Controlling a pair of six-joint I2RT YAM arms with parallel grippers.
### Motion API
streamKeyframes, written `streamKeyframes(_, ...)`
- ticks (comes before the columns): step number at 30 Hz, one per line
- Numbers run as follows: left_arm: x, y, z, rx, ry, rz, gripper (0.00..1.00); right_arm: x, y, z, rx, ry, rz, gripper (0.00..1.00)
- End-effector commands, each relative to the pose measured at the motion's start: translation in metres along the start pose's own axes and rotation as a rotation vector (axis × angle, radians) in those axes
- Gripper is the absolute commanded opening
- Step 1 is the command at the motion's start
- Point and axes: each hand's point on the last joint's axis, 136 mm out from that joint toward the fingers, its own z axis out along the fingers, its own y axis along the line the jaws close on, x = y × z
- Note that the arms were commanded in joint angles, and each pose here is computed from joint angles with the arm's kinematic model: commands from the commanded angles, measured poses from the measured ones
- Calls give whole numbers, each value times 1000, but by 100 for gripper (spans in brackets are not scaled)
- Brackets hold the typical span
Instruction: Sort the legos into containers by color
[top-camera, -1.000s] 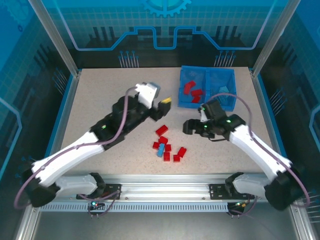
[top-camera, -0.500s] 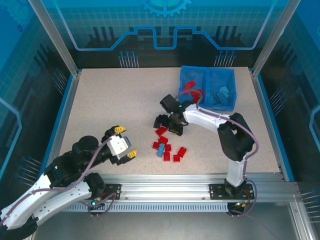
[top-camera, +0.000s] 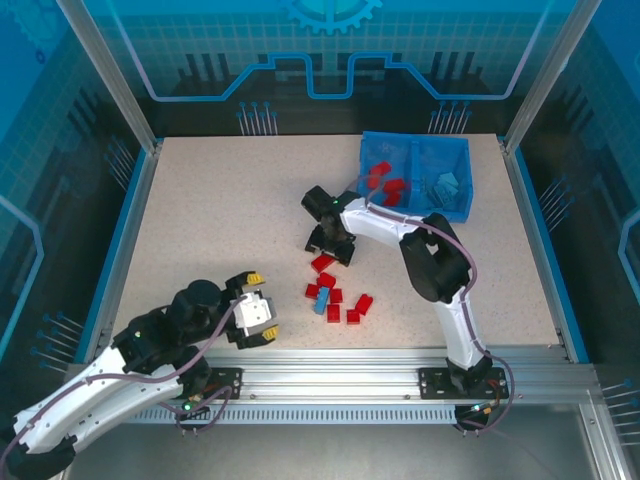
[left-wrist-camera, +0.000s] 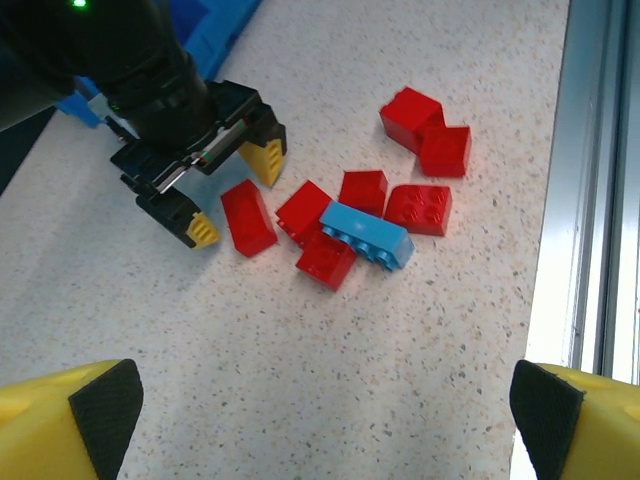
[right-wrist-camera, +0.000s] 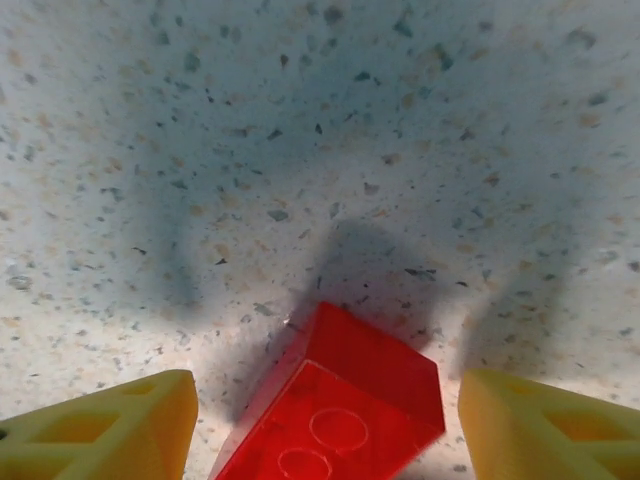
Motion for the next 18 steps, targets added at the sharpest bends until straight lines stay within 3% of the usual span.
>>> streamKeyframes(1,-10,-2,4,14,-56,20,99,14,-4,9,51,35,18,62)
streamKeyframes(11,-14,-4,15,40,-69,22,99,-9,-21,-17,36,-58,56,29)
streamKeyframes(15,-19,-3,19,42,-86,18,99,-34,-28,-53,-15,-130,40,28)
streamKeyframes(18,-21,2,20,21,-93,16,99,-58,-37,-94,-20,-261,-34,28)
